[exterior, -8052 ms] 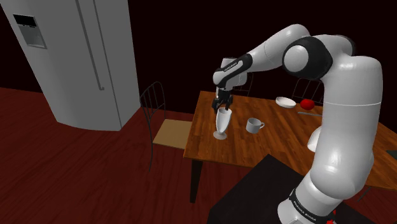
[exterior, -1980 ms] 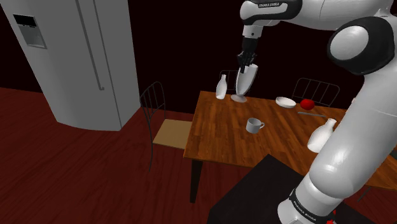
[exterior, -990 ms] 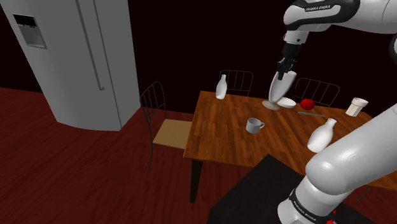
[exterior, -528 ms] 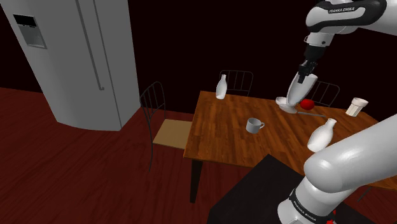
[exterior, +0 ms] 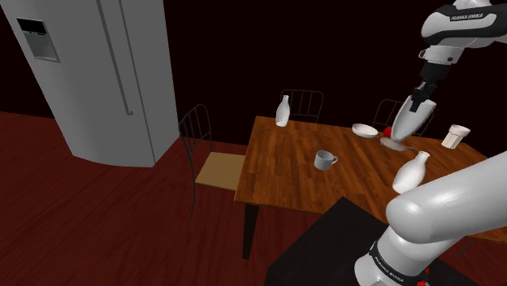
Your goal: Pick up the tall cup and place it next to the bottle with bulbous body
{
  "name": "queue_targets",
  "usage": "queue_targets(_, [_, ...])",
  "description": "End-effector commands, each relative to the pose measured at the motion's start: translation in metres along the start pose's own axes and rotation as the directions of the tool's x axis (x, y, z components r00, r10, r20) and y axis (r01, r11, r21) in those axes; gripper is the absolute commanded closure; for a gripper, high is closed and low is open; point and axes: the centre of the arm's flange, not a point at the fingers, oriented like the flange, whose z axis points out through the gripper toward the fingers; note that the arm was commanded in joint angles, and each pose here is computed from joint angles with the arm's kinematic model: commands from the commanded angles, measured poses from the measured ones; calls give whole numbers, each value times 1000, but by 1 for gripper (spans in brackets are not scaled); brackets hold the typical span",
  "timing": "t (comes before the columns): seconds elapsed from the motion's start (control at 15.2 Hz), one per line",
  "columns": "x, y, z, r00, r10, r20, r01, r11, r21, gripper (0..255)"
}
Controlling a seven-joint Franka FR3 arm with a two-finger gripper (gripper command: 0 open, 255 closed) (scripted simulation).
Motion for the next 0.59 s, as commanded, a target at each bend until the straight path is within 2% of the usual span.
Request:
queue_targets(0.0, [-21,16,1,1000,-2,-1,2,1000,-1,255])
queue_targets(0.53, [-103,82,3,1000,-2,-1,2,1000,-1,255])
